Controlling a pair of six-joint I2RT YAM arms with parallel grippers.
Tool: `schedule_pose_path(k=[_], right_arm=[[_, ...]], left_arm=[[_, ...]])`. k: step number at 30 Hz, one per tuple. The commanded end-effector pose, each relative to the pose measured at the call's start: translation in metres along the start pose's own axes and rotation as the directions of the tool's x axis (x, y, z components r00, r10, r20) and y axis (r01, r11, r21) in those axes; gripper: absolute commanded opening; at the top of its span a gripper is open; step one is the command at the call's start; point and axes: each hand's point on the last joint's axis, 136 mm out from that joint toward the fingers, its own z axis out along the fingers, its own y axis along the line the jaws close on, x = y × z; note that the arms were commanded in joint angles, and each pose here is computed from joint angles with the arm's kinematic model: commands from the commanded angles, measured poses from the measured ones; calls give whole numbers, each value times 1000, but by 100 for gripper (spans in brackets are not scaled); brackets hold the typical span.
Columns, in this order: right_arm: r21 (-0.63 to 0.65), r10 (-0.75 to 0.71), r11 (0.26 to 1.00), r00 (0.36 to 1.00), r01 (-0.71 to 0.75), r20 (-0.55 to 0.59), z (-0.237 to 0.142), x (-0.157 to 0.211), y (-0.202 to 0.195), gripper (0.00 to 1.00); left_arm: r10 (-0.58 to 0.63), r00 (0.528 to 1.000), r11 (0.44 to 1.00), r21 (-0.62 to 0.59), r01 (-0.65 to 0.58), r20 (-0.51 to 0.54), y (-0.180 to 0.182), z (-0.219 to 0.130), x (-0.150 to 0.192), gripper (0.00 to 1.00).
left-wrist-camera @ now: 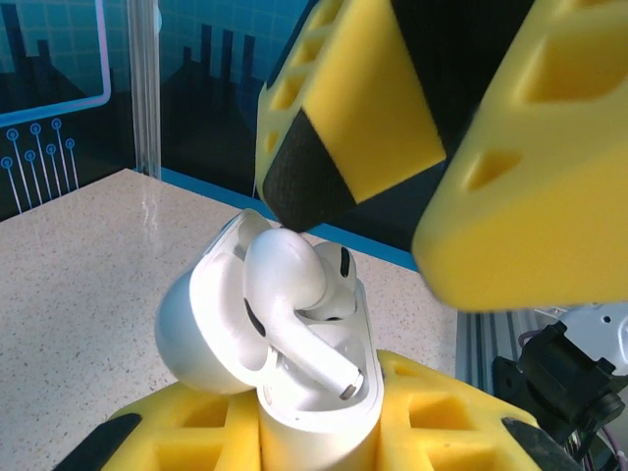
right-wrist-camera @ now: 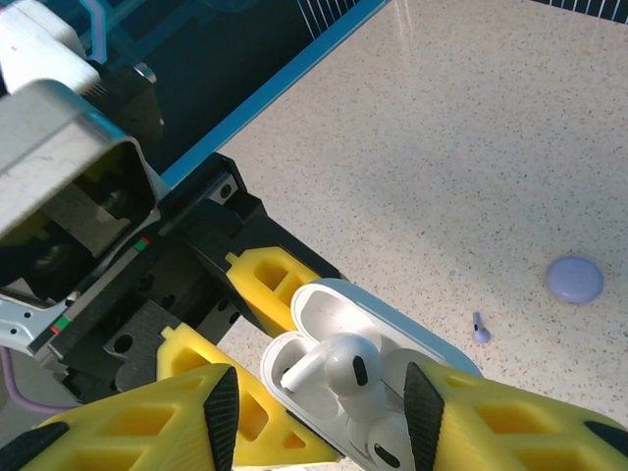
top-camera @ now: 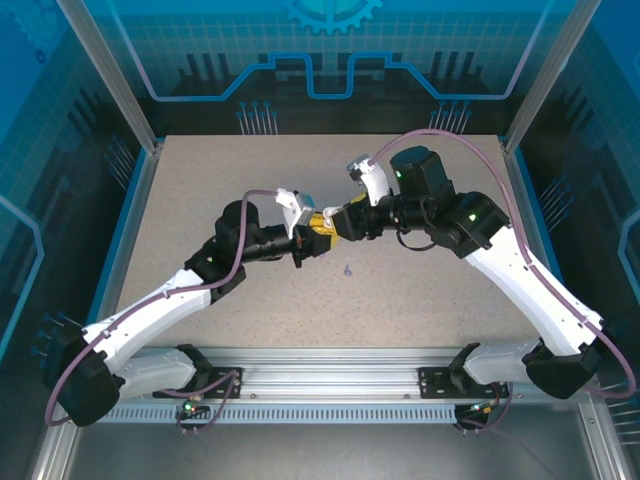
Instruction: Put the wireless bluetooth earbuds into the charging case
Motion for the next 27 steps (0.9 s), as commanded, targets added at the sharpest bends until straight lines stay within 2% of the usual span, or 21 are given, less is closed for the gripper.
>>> schedule_pose_path(k=[1, 20, 27], right_arm=[[-37, -22, 999, 1000, 22, -14, -2, 0, 11, 51], [-106, -95, 990, 995, 91, -32, 1, 3, 33, 51], [6, -88, 996, 996, 88, 18, -9, -5, 17, 53]], left_arm=[[42, 998, 998, 42, -44, 49, -12, -1, -24, 0], [23, 999, 999, 29, -24, 25, -6, 4, -18, 0], [23, 999, 999, 42, -24, 22, -9, 2, -17, 0]])
